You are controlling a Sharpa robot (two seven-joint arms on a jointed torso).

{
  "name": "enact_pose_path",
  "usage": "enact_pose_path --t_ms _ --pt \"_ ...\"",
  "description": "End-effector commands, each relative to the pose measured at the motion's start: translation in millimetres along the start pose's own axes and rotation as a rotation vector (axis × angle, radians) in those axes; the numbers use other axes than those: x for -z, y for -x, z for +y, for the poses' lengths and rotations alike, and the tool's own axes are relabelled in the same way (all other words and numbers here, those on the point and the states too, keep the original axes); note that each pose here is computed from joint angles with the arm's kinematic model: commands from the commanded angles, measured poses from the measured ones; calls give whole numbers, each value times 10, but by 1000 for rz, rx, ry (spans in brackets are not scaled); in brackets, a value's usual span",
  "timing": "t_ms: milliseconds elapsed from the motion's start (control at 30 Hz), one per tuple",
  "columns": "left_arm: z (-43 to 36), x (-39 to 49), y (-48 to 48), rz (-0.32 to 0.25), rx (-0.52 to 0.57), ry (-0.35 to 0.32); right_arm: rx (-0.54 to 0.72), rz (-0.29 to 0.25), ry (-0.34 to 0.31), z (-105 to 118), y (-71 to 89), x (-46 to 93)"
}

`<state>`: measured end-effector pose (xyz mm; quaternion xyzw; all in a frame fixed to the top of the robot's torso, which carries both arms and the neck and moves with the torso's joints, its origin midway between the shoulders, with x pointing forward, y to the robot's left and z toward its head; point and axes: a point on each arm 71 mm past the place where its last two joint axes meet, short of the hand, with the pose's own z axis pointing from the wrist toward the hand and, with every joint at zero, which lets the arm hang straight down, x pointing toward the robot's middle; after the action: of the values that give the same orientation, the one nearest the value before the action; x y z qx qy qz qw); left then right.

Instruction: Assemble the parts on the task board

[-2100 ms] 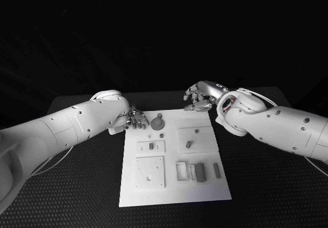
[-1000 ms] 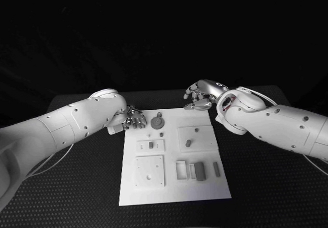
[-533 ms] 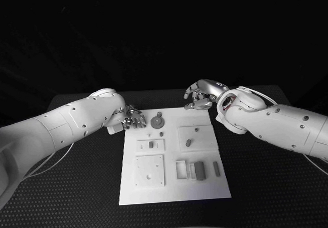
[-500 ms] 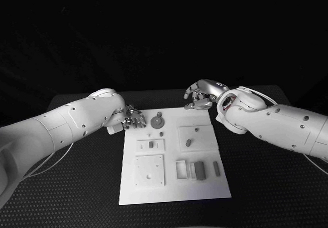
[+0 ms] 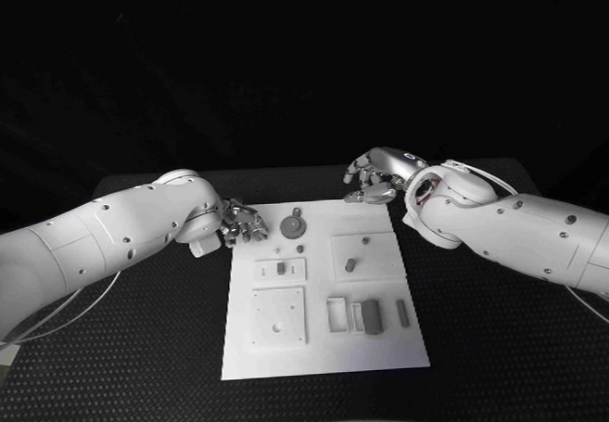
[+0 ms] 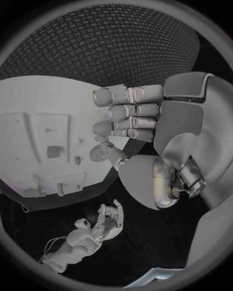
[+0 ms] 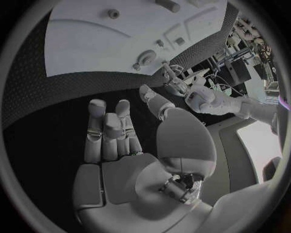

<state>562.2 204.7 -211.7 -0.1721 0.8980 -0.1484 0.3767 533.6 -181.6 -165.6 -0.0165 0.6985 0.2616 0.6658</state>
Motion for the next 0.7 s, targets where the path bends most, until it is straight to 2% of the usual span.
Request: enact_pose_path --t_ms 33,200,367,467,700 --pt "-15 77 -61 9 85 -32 2 11 1 -6 -4 7" --pt "15 216 -151 4 92 -53 2 11 -2 -18 1 14" --pt "7 302 -248 -14 46 -67 3 12 -4 -33 6 21" --pt "25 333 -342 -19 2 -66 4 17 -6 -40 4 22" --pt "36 366 -464 -55 -124 -60 4 21 -2 -28 0 24"
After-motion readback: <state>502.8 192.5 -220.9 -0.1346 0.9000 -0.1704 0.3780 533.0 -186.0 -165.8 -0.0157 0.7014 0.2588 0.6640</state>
